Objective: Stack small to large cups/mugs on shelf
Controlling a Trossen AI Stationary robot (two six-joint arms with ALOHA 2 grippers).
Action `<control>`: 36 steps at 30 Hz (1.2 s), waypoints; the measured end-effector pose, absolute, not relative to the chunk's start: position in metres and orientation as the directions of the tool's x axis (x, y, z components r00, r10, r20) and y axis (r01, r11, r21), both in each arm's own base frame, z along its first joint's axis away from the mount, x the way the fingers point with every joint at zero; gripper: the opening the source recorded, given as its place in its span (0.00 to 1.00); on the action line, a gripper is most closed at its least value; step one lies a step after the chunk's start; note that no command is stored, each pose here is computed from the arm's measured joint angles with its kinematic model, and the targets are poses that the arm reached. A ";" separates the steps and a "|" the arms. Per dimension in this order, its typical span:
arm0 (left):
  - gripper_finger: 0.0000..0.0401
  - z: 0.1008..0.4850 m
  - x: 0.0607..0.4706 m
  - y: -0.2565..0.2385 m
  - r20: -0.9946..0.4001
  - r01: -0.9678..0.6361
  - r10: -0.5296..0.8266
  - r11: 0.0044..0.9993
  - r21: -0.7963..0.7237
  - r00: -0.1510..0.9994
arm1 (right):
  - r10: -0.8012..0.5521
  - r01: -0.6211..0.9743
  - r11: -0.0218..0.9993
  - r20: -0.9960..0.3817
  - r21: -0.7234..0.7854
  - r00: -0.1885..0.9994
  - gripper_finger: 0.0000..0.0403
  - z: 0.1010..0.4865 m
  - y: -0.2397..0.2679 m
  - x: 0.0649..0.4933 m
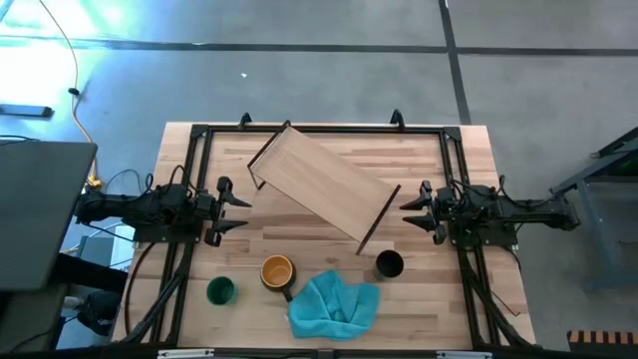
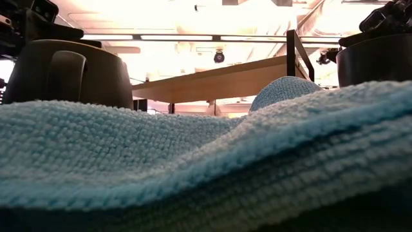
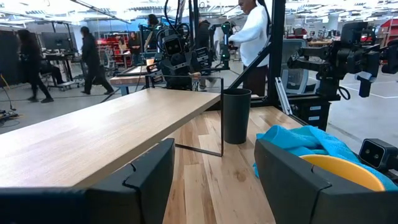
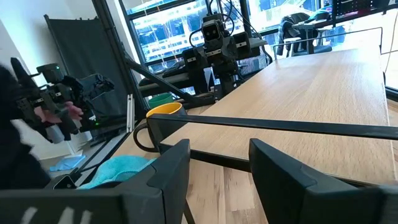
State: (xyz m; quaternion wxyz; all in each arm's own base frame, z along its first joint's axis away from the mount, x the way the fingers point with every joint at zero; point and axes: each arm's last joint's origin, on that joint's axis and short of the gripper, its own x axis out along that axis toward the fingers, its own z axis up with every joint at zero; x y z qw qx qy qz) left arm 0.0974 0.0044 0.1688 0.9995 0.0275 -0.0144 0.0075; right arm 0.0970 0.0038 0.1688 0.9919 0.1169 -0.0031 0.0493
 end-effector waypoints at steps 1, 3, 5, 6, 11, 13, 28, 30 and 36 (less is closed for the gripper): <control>0.53 0.169 0.097 0.004 0.030 -0.016 0.014 0.998 0.055 0.999 | 0.097 -0.098 0.968 0.017 0.232 0.995 0.39 0.169 0.004 0.097; 0.53 0.169 0.097 0.004 0.030 -0.016 0.014 0.998 0.054 0.999 | 0.097 -0.098 0.968 0.018 0.232 0.995 0.39 0.169 0.004 0.097; 0.53 0.169 0.097 0.004 0.030 -0.014 0.013 1.000 0.017 0.999 | 0.097 -0.099 0.968 0.017 0.232 0.995 0.39 0.169 0.004 0.097; 0.53 0.169 0.097 0.004 0.030 -0.008 0.009 0.999 -0.033 1.000 | 0.097 -0.098 0.968 0.018 0.230 0.995 0.39 0.169 0.004 0.097; 0.53 0.169 0.097 0.004 0.030 0.010 -0.002 0.962 -0.274 1.000 | 0.013 -0.013 1.000 0.008 -0.022 1.000 0.39 0.168 0.001 0.097; 0.53 0.169 0.097 0.004 0.030 0.012 -0.002 0.945 -0.326 1.000 | 0.004 -0.003 0.994 0.009 -0.110 1.000 0.39 0.168 0.001 0.097; 0.53 0.169 0.097 0.004 0.030 0.014 -0.002 0.912 -0.410 1.000 | 0.000 -0.003 0.996 0.039 0.084 0.999 0.39 0.171 0.000 0.097; 0.53 0.169 0.097 0.004 0.031 0.018 -0.002 0.868 -0.496 1.000 | 0.002 -0.011 0.985 0.051 0.170 0.999 0.39 0.172 0.001 0.097; 0.53 0.169 0.097 0.004 0.032 0.016 0.003 0.820 -0.572 0.999 | 0.002 -0.055 0.904 0.125 0.423 0.992 0.39 0.179 0.000 0.096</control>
